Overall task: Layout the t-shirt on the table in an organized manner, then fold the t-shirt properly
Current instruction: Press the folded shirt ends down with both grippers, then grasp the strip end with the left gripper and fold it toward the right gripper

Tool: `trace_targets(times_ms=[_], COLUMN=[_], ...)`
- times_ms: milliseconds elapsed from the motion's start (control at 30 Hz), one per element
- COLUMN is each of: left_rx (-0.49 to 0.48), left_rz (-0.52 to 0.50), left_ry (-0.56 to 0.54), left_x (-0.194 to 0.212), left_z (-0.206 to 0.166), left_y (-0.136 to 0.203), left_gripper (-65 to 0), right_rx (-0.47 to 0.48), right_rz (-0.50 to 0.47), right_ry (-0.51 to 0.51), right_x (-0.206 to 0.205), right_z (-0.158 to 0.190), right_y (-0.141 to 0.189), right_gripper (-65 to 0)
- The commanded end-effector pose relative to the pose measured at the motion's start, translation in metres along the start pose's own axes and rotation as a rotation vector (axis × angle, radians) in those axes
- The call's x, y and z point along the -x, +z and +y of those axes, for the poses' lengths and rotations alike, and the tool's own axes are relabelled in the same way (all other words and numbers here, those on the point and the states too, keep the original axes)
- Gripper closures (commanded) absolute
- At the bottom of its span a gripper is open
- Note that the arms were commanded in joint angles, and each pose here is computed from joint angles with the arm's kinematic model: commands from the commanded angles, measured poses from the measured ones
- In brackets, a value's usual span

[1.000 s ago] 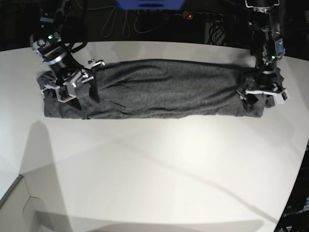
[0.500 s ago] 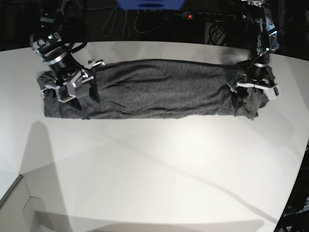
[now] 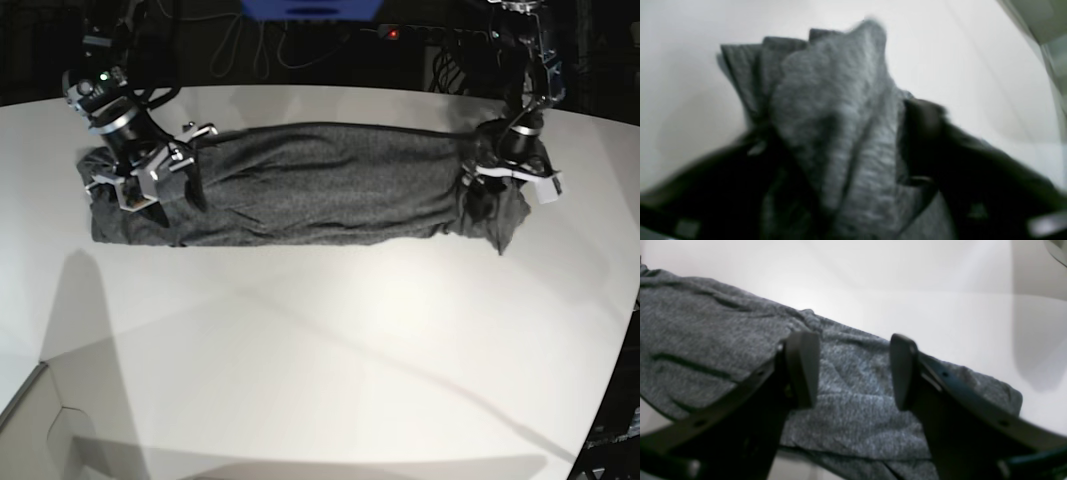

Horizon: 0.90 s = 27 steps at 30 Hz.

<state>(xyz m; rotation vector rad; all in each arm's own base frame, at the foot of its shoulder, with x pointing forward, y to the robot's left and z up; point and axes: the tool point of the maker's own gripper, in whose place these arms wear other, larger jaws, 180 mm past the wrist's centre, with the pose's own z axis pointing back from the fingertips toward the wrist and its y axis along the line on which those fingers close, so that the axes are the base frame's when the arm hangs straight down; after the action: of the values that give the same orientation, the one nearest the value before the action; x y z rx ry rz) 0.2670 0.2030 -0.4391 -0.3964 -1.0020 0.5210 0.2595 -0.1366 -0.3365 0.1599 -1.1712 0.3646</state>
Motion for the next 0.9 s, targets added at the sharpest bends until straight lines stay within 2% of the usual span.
trace_targets(times_ms=[0, 167, 200, 400, 700, 867], left_rx=[-0.051, -0.005, -0.01, -0.054, -0.081, -0.061], left_rz=[0.198, 0.184, 0.171, 0.05, -0.071, -0.181], left_ry=[-0.002, -0.018, -0.019, -0.002, -0.116, -0.167], left_x=[0.051, 0.044, 0.038, -0.012, -0.097, -0.143], left_z=[0.012, 0.005, 0.006, 0.022, 0.042, 0.028], left_y=[0.01, 0.008, 0.005, 0.0, -0.003, 0.007], left_gripper=[-26.4, -1.4, 0.0, -0.1, -0.1, -0.1], right_rx=[0.004, 0.003, 0.003, 0.005, 0.004, 0.003], right_rz=[-0.059, -0.056, -0.056, -0.057, -0.048, -0.041], right_ry=[0.0, -0.001, -0.001, 0.0, -0.002, -0.007], right_x=[-0.015, -0.014, -0.014, -0.014, -0.011, -0.008], right_z=[-0.002, -0.002, -0.002, -0.003, -0.002, -0.001], right_y=[0.001, 0.002, 0.002, 0.001, 0.003, 0.003], right_gripper=[-34.0, -34.0, -34.0, -34.0, -34.0, -34.0])
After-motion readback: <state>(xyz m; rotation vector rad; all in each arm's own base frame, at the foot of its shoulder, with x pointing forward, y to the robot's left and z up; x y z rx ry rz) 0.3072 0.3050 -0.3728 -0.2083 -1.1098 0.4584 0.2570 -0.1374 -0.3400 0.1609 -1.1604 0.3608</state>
